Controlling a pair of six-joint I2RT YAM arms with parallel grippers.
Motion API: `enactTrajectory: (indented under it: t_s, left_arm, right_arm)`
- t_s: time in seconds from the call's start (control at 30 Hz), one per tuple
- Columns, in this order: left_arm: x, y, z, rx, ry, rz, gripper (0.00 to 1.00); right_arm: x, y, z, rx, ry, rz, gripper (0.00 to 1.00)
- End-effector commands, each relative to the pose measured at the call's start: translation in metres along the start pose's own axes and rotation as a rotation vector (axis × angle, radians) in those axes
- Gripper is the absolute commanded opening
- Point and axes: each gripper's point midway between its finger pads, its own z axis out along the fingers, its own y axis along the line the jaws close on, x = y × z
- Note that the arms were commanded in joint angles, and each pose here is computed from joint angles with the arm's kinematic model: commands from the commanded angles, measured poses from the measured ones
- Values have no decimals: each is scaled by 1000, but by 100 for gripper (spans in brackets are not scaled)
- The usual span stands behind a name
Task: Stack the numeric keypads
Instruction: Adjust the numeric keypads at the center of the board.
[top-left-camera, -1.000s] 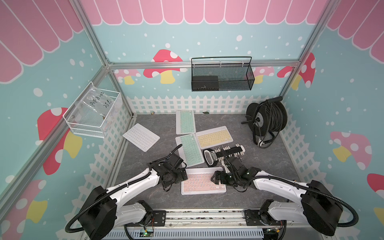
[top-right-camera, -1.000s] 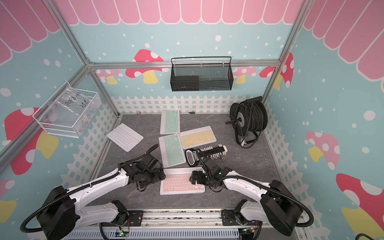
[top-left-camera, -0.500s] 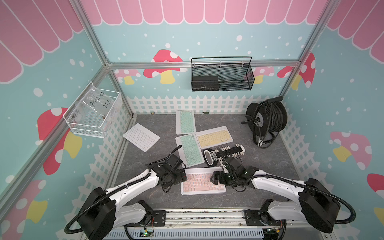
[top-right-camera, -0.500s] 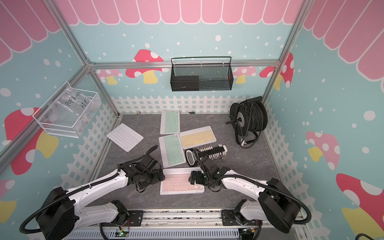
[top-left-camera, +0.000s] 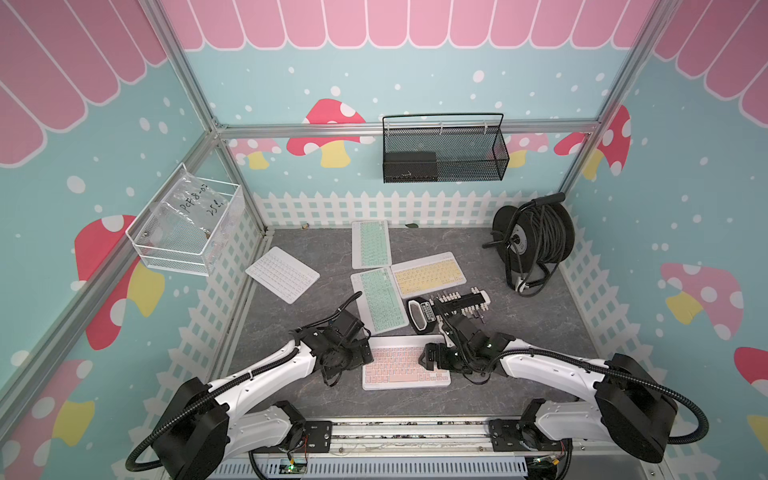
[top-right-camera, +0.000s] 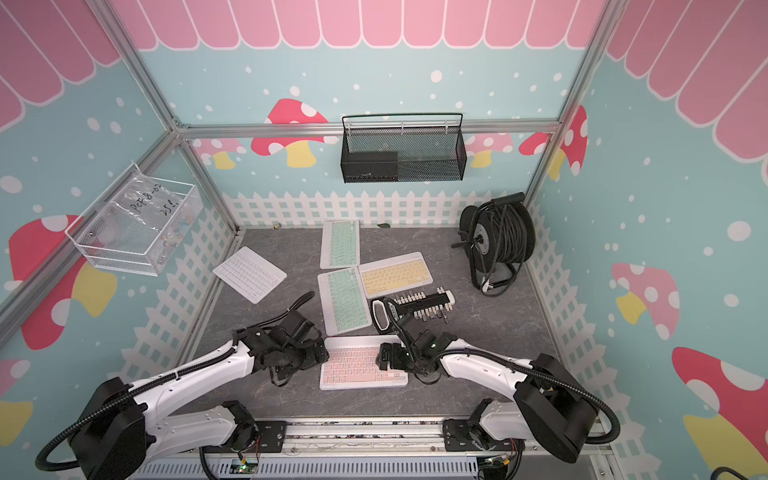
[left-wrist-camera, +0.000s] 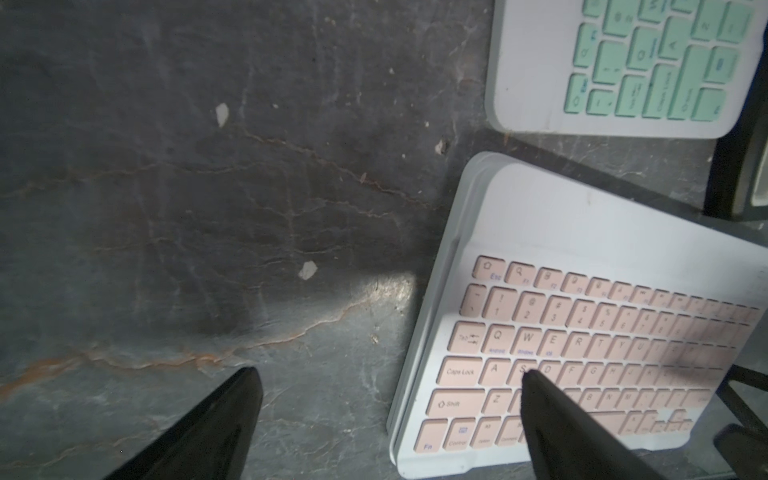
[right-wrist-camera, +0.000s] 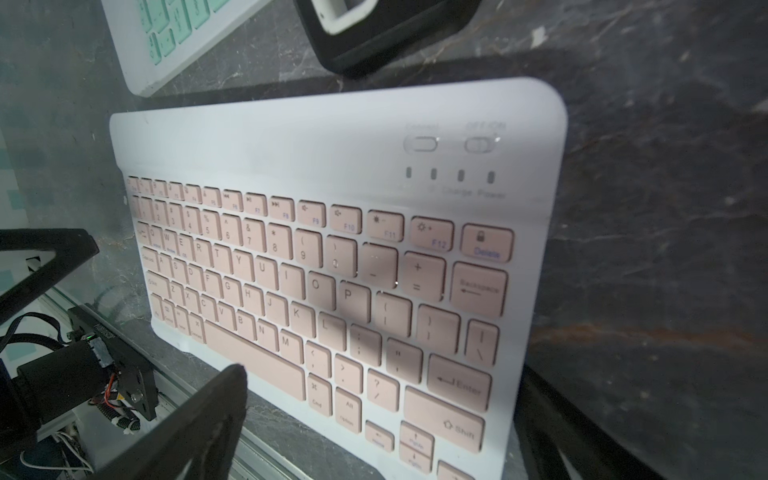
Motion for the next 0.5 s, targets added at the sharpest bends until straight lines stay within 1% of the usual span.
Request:
enactTrajectory:
  t_s: [0.0, 0.2, 0.33, 0.47]
  left_arm:
    - [0, 3, -3, 4, -9, -22, 100]
    - [-8, 2, -12, 13, -34, -23, 100]
    - [-20, -3, -25, 36, -64, -25, 100]
    - [-35, 0, -39, 49, -96, -46, 100]
  right_arm:
    - [-6, 6, -2, 9, -16, 3, 100]
    - [-13, 2, -7, 49, -44, 4, 100]
    - [-28, 0, -22, 92, -120, 0, 100]
    - [-47, -1, -40, 155, -208, -5, 100]
